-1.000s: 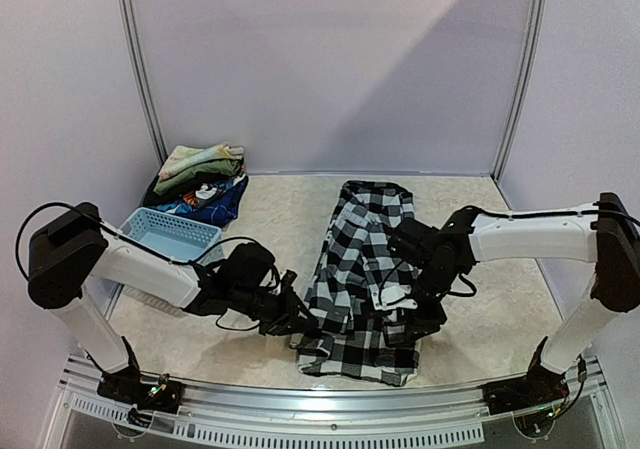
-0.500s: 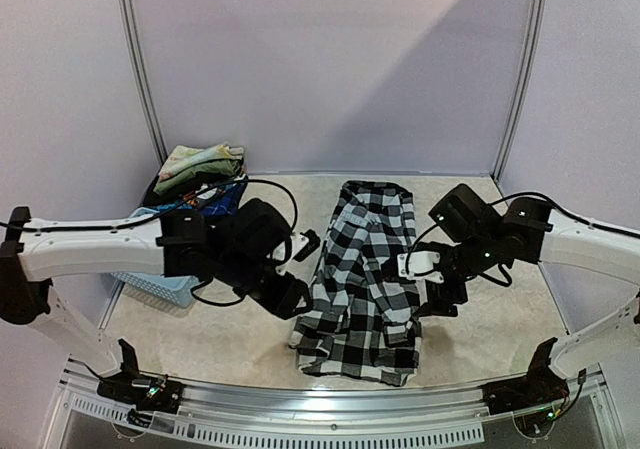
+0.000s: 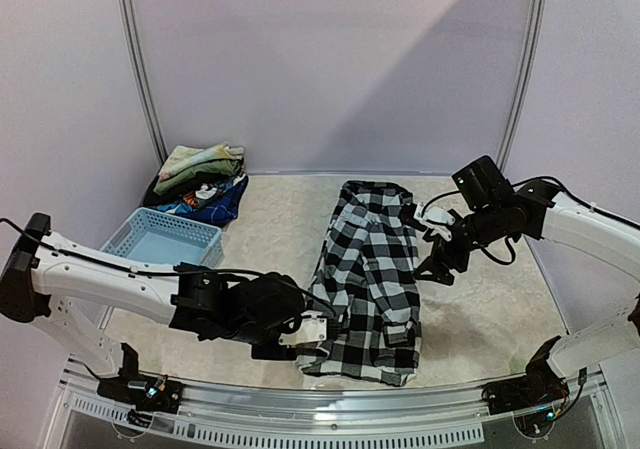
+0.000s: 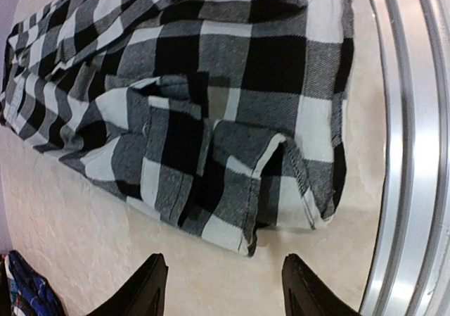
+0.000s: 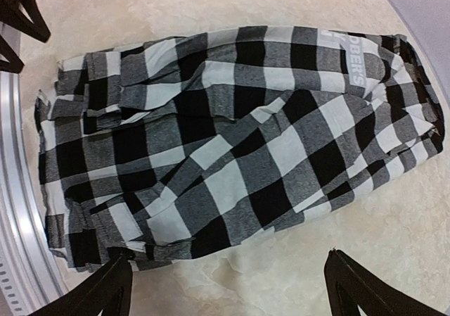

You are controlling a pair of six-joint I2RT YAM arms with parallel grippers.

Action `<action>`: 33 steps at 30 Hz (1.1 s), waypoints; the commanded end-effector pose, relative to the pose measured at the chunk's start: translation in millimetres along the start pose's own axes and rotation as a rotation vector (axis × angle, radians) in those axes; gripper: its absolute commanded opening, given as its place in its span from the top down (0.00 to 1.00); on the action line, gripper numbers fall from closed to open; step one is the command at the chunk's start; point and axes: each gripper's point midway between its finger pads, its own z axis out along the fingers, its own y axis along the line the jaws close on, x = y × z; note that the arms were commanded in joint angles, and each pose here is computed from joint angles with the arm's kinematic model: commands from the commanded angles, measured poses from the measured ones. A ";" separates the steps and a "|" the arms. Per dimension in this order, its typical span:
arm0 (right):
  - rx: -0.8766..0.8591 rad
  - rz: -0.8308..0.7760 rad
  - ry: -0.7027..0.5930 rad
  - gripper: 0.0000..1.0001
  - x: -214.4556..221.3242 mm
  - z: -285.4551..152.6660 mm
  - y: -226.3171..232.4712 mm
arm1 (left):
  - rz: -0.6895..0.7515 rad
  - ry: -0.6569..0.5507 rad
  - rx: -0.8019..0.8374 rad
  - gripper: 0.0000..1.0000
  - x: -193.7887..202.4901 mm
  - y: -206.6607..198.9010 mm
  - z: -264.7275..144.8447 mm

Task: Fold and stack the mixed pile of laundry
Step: Adjust the rectangle-folded shirt at the center of the board.

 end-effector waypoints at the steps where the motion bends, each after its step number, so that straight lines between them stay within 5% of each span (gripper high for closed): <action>1: -0.122 -0.006 -0.008 0.06 1.4 -8.4 24.5 | 0.098 -0.108 0.088 0.43 -29.8 -21.2 14.7; 20: -0.389 -0.052 0.070 0.18 47.4 9.1 78.0 | 0.009 -0.010 0.340 0.43 -26.1 -49.0 70.2; 29: -0.344 -0.406 0.159 0.16 91.2 43.8 127.0 | 0.003 0.010 0.336 0.47 -18.9 -58.8 85.7; 33: -0.307 -0.442 0.140 0.15 83.1 45.8 124.3 | -0.013 -0.007 0.337 0.60 -26.0 -64.1 91.0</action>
